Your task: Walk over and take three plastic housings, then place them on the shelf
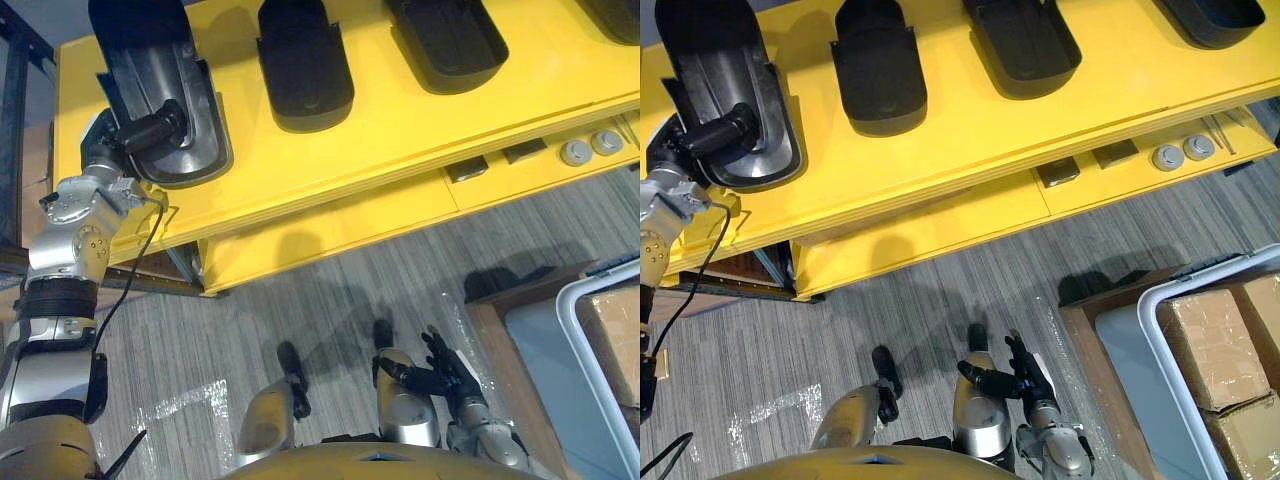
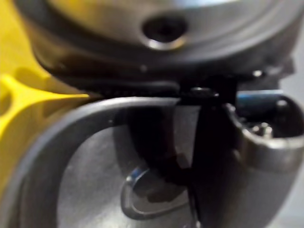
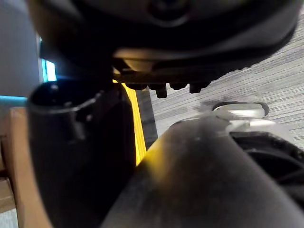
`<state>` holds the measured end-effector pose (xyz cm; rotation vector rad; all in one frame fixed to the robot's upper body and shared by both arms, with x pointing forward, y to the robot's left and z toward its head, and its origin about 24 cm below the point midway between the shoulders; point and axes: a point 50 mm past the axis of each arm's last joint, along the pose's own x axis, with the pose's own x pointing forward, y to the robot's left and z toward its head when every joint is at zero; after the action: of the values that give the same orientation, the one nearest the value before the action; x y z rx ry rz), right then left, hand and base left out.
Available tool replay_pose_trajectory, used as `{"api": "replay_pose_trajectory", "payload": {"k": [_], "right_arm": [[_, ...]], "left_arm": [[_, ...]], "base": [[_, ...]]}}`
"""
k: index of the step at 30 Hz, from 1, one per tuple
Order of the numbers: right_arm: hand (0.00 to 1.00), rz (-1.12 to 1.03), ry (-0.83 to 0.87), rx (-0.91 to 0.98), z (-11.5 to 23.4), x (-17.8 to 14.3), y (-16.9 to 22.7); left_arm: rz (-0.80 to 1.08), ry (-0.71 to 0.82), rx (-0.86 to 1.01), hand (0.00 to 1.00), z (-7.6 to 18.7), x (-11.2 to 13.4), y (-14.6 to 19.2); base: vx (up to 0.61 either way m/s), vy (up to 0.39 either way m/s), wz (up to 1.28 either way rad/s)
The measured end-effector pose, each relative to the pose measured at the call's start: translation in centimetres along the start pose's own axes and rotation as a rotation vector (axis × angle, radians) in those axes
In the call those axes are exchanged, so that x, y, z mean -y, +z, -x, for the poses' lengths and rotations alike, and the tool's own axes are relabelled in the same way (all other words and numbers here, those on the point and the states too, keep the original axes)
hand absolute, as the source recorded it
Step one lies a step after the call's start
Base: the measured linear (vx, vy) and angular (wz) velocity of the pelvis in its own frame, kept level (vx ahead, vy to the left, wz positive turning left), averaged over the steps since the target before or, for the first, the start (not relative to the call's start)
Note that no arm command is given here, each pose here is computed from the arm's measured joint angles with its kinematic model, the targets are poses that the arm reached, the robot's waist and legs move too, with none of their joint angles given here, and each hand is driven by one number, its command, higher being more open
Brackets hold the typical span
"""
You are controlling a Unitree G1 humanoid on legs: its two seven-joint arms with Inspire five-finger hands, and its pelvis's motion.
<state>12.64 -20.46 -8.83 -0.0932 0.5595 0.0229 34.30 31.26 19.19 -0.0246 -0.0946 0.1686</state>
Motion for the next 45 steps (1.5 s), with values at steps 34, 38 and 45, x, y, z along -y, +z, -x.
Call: {"api": "replay_pose_trajectory", "payload": {"k": [34,38,45], "right_arm": [[1.0,-0.134,-0.16,-0.046,-0.2,0.6,-0.5],[1.0,-0.159,-0.172,-0.033,-0.1,0.2,-0.6],[1.0,-0.231,-0.24,-0.049,0.6,-0.2,-1.8]], "left_arm": [[0.078,0.102,0.171,1.0,-1.6,2.7,5.6],[0.093,0.168,0.188,1.0,-1.6,2.3,5.6],[0.048,0.403,0.215,1.0,-1.2,0.4,6.0]], "base": [[0.0,-0.007,0.02],[0.0,-0.002,-0.01],[0.06,-0.007,-0.11]]}}
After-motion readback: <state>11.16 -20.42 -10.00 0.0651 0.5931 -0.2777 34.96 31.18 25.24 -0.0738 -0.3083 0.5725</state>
